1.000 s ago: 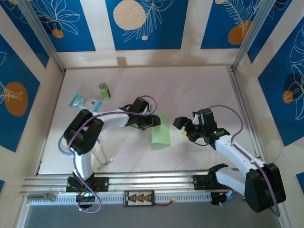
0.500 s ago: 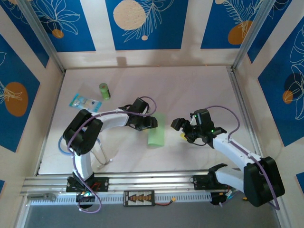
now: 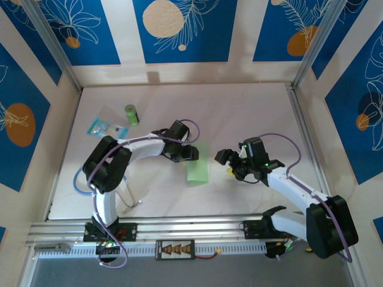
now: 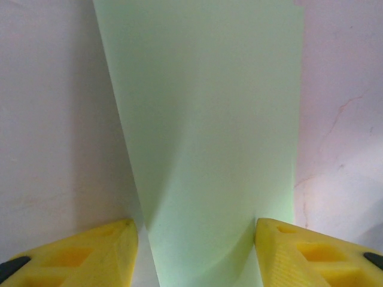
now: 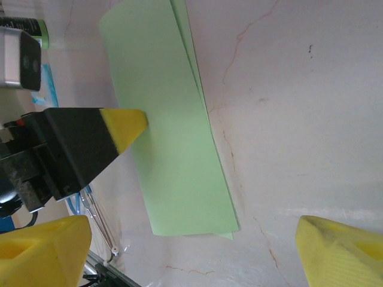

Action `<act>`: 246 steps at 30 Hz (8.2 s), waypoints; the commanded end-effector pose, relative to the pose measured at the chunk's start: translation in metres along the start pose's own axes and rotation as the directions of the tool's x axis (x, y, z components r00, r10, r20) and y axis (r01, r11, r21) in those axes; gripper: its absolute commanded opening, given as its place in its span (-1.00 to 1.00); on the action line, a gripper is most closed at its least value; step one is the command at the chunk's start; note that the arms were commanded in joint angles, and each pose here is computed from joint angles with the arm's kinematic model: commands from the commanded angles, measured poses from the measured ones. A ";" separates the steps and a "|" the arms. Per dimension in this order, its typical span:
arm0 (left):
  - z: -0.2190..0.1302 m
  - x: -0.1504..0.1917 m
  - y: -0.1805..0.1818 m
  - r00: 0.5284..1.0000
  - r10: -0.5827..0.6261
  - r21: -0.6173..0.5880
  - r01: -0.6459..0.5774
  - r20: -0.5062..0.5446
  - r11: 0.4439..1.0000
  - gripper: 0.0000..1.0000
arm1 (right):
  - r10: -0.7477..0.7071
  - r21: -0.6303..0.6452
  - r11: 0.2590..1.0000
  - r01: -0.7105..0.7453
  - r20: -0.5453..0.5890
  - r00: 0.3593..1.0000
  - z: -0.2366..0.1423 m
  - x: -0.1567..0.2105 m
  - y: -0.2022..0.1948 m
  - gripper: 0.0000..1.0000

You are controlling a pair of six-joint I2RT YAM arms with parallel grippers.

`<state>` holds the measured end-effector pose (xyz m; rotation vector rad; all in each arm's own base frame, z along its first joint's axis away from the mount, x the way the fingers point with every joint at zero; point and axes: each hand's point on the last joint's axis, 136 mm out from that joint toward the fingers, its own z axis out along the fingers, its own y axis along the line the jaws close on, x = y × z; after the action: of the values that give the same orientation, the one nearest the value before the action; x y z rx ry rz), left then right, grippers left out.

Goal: Fold a paper plane with a square sheet of paper (pick it up from the middle)
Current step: First fold the square sheet of paper in half at the center of the table, then hold the square sheet of paper at the center of the table, then first fold the square sheet of paper in half at the center of the table.

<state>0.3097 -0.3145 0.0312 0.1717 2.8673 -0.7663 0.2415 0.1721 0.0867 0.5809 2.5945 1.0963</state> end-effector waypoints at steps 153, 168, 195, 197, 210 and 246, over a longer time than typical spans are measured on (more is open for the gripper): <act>0.036 0.005 0.043 0.964 0.182 -0.230 -0.224 -0.192 0.947 0.16 | -0.045 0.049 0.997 0.057 -0.228 0.973 0.110 0.001 0.019 -1.00; 0.018 -0.007 0.024 0.980 0.160 -0.194 -0.180 -0.115 0.964 0.18 | -0.068 0.269 0.951 0.151 -0.297 0.953 0.111 0.015 -0.046 -1.00; -0.042 -0.027 -0.044 0.992 -0.098 0.416 0.058 0.075 0.908 -1.00 | -0.114 0.280 0.934 0.221 -0.353 0.928 0.111 0.002 -0.048 -1.00; -0.033 -0.021 -0.040 0.993 -0.110 0.415 0.078 0.053 0.906 -1.00 | -0.112 0.281 0.934 0.219 -0.354 0.929 0.110 0.003 -0.048 -1.00; 0.002 0.014 0.009 0.994 -0.113 0.264 0.110 -0.005 0.958 -1.00 | -0.097 0.292 0.934 0.207 -0.351 0.931 0.109 0.005 -0.052 -1.00; 0.010 0.065 0.005 0.992 -0.104 0.186 0.115 -0.067 0.976 -1.00 | -0.088 0.310 0.930 0.196 -0.331 0.940 0.103 0.007 -0.056 -1.00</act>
<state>0.2569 -0.3172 0.0249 0.0720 2.8355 -1.1111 0.2918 0.2400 0.0133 0.1670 2.9111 0.9986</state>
